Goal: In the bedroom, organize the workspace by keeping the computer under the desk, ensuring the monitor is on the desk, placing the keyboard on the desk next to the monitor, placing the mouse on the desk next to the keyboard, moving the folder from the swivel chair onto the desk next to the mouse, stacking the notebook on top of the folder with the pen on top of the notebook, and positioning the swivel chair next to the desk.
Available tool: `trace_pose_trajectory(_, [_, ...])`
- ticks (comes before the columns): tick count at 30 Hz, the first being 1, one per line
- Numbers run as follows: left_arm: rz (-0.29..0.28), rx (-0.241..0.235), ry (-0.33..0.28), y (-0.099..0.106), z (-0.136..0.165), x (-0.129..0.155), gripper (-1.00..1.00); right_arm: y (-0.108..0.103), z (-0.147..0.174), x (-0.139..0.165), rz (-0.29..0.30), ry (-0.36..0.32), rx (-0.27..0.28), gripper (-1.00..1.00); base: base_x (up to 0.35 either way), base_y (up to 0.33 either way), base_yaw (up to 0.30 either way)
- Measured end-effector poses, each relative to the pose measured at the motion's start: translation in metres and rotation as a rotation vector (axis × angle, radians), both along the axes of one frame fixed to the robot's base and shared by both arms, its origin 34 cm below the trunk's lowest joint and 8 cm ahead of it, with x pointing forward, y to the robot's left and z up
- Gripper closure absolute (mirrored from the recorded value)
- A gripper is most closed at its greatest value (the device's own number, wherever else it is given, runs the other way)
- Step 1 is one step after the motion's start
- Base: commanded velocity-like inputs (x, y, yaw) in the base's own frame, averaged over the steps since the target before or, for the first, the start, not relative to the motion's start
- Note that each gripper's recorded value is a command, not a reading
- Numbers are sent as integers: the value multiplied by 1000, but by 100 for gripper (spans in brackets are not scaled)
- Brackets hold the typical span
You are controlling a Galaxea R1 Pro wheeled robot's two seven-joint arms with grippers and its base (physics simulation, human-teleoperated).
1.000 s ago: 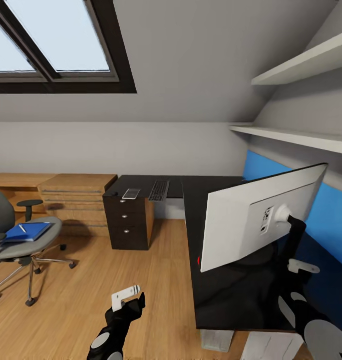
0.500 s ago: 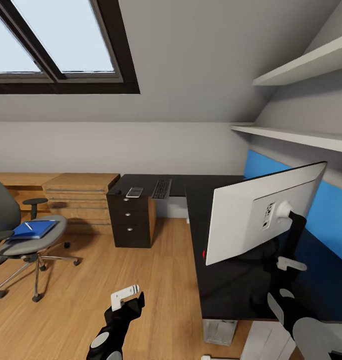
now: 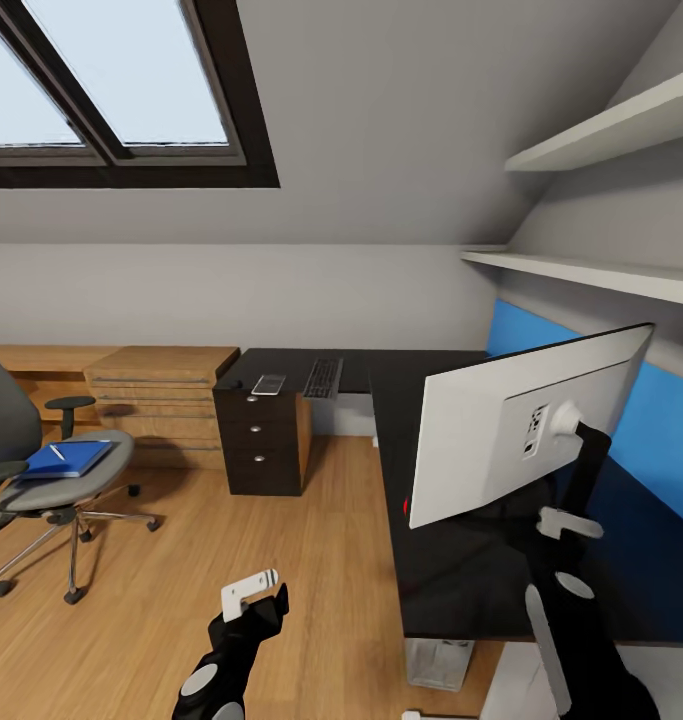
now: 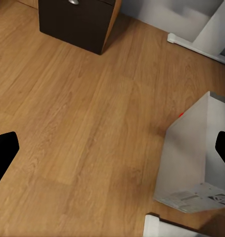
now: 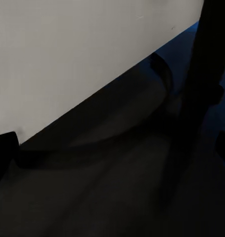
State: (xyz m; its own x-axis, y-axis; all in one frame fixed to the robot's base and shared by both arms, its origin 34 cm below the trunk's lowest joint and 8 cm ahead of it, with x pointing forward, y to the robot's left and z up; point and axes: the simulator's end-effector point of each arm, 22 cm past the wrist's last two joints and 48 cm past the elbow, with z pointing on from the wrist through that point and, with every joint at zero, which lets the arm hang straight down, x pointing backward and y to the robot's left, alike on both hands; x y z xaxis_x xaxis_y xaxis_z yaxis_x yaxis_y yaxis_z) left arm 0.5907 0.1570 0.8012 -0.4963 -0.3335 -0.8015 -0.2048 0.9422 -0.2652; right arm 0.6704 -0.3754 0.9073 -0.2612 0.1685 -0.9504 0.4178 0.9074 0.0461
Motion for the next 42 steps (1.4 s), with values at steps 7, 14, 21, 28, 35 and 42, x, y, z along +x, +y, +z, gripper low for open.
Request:
trace_pose_trajectory(7, [-3,0,-1,-1,0,0,-100,38,11,-18,52,1,27,-100,0,0,0])
trace_pose_trajectory(14, [-2,1,-1,-1,0,0,-100,53,14,-15,84,-10,24,-100,0,0,0])
trace_pose_trajectory(21, [-2,0,0,-1,0,0,-100,54,27,-11,81,-70,15,-100,0,136,0])
trace_pose_trajectory(28, [-4,-1,3,-3,-1,-1,-100,46,35,-13,42,-103,-3,-100,0,290,-27])
trace_pose_trajectory(35, [-3,-1,-4,-2,2,-1,-100,40,44,-16,4,-126,-16,-100,0,299,-197])
trace_pose_trajectory(42, [-4,-2,-12,-3,6,0,-100,42,48,-16,6,-138,-18,-100,-48,299,-220])
